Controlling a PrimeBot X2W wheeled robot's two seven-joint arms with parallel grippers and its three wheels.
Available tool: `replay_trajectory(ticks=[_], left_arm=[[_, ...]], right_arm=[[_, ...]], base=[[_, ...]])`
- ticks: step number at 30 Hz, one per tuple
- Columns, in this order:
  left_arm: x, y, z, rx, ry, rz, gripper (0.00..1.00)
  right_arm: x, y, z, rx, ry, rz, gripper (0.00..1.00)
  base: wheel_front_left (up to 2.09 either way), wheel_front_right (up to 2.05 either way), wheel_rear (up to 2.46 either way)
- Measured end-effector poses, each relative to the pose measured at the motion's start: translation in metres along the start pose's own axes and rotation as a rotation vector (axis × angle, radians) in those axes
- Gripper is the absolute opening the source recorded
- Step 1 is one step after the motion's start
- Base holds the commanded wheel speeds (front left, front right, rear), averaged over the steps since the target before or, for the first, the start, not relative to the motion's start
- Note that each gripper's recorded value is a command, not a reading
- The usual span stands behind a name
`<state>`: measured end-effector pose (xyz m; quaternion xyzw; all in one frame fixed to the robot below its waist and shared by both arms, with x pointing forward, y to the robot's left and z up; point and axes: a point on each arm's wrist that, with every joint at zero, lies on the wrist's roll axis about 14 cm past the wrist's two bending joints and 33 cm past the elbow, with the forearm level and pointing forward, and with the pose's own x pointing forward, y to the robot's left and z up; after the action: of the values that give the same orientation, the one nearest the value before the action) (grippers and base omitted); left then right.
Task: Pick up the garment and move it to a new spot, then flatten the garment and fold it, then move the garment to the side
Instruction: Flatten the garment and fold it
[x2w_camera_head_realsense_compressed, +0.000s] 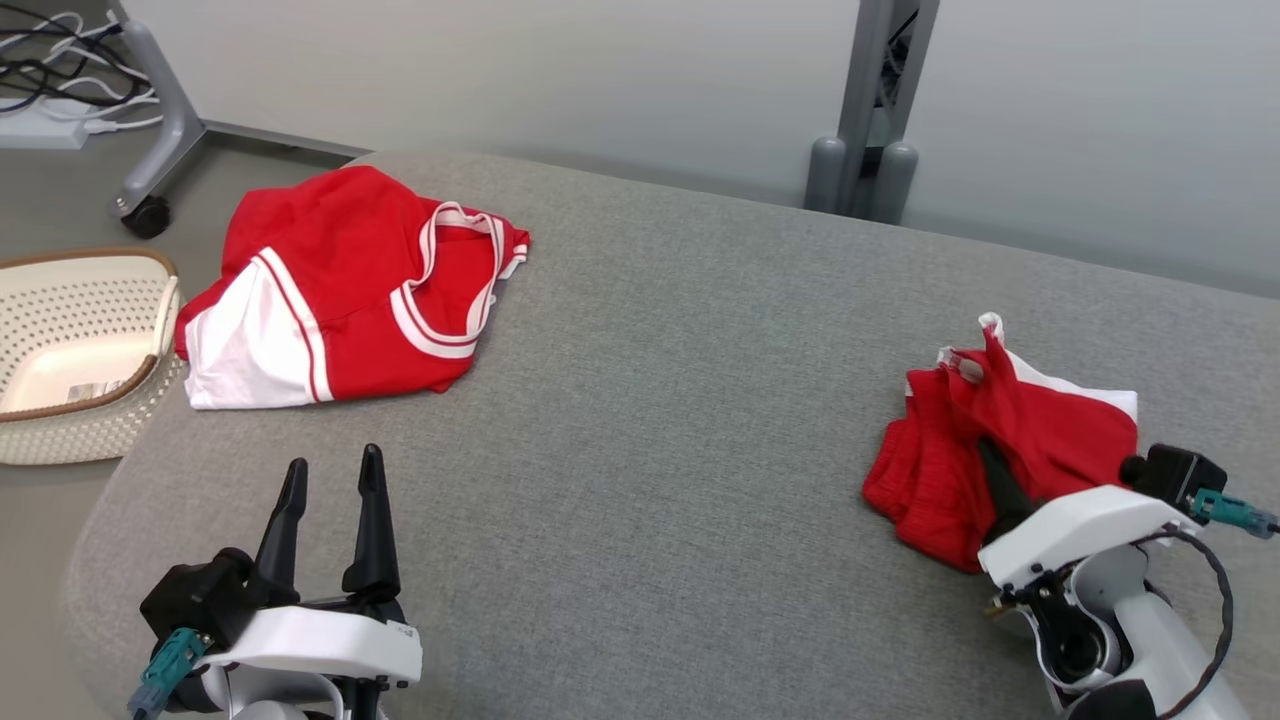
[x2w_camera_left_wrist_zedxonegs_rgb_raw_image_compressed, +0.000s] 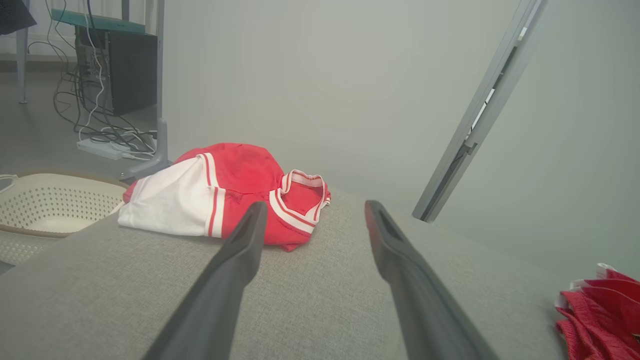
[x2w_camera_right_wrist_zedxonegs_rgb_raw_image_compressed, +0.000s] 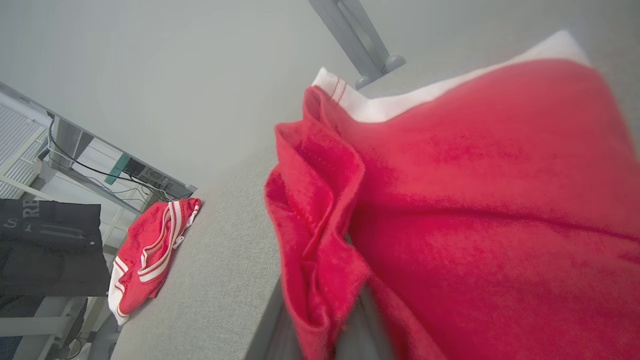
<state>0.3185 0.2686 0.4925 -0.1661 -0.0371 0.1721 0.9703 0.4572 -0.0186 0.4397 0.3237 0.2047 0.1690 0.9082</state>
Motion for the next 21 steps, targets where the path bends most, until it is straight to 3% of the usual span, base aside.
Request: replay_trajectory(ticks=[1, 2, 7, 21], left_arm=[[-0.001, 0.003, -0.001, -0.004, 0.005, 0.009, 1.0], [-0.002, 0.003, -0.002, -0.003, 0.009, 0.012, 1.0], [-0.002, 0.008, -0.002, -0.004, 0.01, 0.03, 1.0], [-0.003, 0.006, -0.012, -0.001, 0.043, 0.03, 1.0]], right_arm=[[0.0, -0.007, -0.011, -0.004, 0.04, -0.024, 0.45], [0.001, -0.011, -0.014, -0.018, 0.052, -0.035, 1.0], [0.006, -0.02, -0.03, -0.049, 0.116, -0.064, 1.0], [0.012, 0.017, -0.044, -0.092, 0.156, 0.054, 1.0]], base=[[0.0, 0.0, 0.0], [0.0, 0.0, 0.0], [0.0, 0.0, 0.0], [0.0, 0.0, 0.0]])
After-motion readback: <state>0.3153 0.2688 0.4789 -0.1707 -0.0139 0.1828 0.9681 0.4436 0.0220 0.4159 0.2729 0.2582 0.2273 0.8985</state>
